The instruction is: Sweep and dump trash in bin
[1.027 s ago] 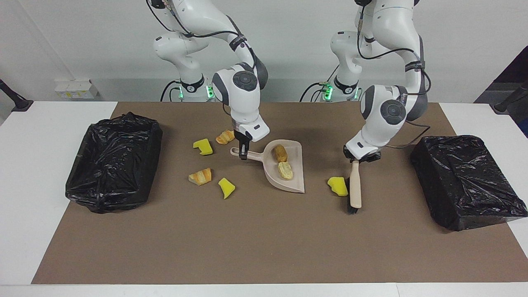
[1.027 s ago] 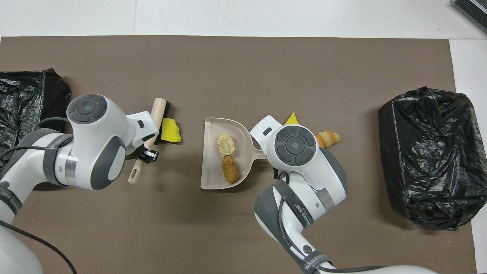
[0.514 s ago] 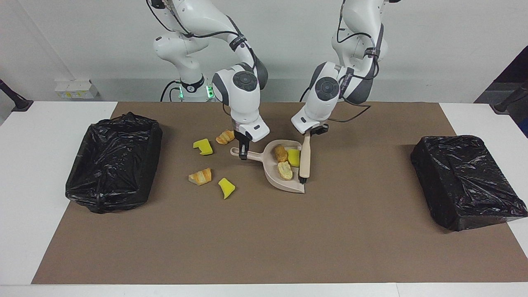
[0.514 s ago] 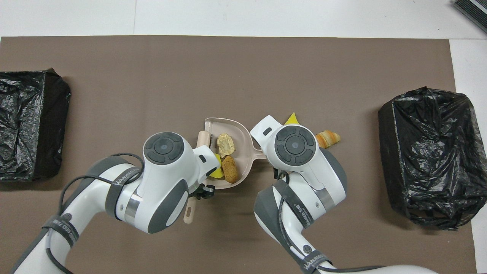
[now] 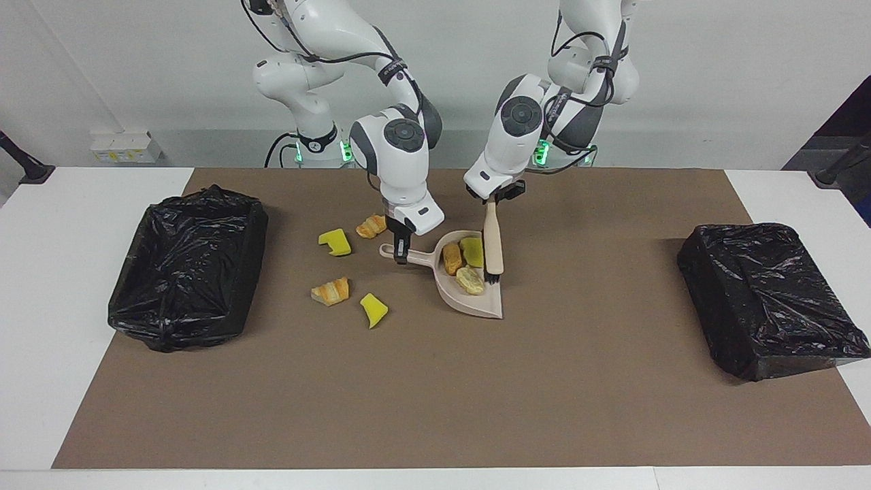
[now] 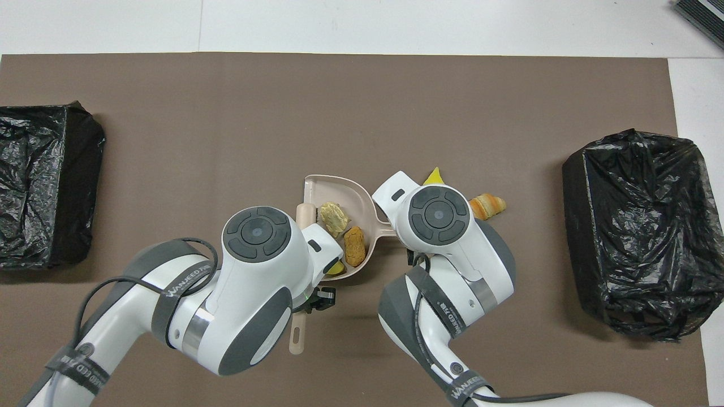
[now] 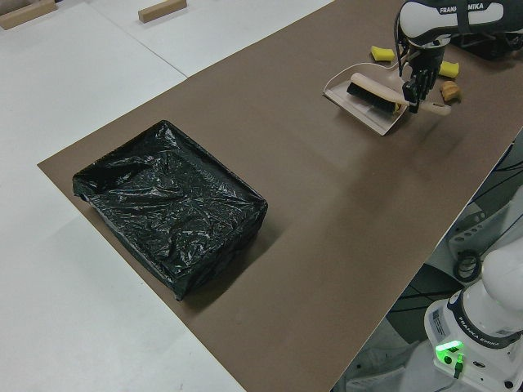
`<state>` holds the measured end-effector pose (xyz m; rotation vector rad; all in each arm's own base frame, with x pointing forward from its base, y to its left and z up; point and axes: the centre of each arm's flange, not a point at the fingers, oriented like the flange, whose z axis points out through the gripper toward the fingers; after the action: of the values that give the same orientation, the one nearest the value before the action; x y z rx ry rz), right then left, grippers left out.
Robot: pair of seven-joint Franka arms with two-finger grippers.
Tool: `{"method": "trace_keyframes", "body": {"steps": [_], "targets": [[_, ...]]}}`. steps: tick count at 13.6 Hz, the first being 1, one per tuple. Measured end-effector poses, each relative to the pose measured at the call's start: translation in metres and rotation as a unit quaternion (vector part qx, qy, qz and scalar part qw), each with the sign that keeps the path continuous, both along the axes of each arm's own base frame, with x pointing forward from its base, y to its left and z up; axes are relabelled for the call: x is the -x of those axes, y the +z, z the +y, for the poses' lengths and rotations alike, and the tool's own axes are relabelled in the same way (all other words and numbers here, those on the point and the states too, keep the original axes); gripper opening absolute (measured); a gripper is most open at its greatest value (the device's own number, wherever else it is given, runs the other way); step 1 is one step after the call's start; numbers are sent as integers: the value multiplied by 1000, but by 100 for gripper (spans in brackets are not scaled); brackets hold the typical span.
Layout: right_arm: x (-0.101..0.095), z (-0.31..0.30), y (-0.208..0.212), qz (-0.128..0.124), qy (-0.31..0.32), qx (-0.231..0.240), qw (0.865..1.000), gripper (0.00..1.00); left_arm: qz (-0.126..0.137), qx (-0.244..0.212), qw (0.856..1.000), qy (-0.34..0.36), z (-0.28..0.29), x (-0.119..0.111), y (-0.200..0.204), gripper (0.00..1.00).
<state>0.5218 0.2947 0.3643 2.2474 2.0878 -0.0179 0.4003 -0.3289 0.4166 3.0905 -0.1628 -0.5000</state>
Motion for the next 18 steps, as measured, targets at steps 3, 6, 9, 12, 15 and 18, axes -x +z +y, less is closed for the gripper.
{"method": "trace_keyframes", "body": {"steps": [3, 6, 9, 12, 15, 18], "targets": [[-1, -1, 0, -2, 2, -1, 1000, 33, 11, -11, 1000, 11, 6, 10, 15, 26], [-7, -7, 3, -9, -3, -5, 1000, 33, 23, -24, 999, 18, 9, 25, 23, 26], [-21, -29, 15, -18, 8, -9, 1000, 33, 23, -42, 999, 9, 0, 69, 18, 26], [-38, -68, 43, -30, 21, -15, 999, 33, -17, -51, 998, 20, -10, 123, 8, 26], [-55, -123, 75, -7, 35, -37, 999, 33, -44, -64, 997, 21, -20, 175, -8, 26], [-74, -198, 110, 18, 46, -56, 997, 33, -53, -48, 997, 24, -38, 219, -34, 26]]}}
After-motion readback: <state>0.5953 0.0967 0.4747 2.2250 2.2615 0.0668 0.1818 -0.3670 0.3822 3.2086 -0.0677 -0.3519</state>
